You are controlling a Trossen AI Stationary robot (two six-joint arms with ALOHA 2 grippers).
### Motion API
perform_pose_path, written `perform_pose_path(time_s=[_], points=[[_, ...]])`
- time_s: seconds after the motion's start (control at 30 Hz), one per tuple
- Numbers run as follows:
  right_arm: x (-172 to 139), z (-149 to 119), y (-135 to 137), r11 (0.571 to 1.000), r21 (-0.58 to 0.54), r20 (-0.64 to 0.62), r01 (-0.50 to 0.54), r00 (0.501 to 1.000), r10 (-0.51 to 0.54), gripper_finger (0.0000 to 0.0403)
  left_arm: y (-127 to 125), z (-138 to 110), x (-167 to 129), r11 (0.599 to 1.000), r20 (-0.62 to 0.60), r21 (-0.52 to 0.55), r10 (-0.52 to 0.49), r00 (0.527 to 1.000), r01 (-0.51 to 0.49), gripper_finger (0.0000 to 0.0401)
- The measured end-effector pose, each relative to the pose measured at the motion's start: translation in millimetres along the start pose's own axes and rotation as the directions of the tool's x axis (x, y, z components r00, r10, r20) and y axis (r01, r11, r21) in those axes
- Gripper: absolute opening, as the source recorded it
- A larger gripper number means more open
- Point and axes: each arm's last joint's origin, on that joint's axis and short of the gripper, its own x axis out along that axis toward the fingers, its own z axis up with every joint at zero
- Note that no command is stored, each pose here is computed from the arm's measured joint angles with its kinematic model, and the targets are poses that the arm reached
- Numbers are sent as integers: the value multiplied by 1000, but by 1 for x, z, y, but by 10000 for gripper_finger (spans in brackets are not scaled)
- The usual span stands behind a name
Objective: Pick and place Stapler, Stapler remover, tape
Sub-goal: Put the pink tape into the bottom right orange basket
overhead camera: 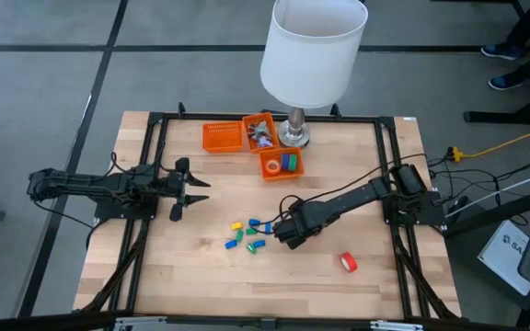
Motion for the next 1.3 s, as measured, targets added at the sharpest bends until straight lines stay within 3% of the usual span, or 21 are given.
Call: perform_pose_path(time_s=[0.3,0.77,0.9,1.3], points=[[-1,11,2,999,34,27,-40,999,40,101,0,0,0,1000,-1,0,0,1000,0,169],[-13,53,6,971,135,84,-197,979,187,106,0,0,0,1000,0,0,0,1000,0,169],[-27,62,9,968,100,120,-230,969,218,106,0,0,0,1000,-1,0,0,1000,0,169],[-63,77,12,962,98,304,-255,928,215,106,0,0,0,1000,0,0,0,1000,0,169]])
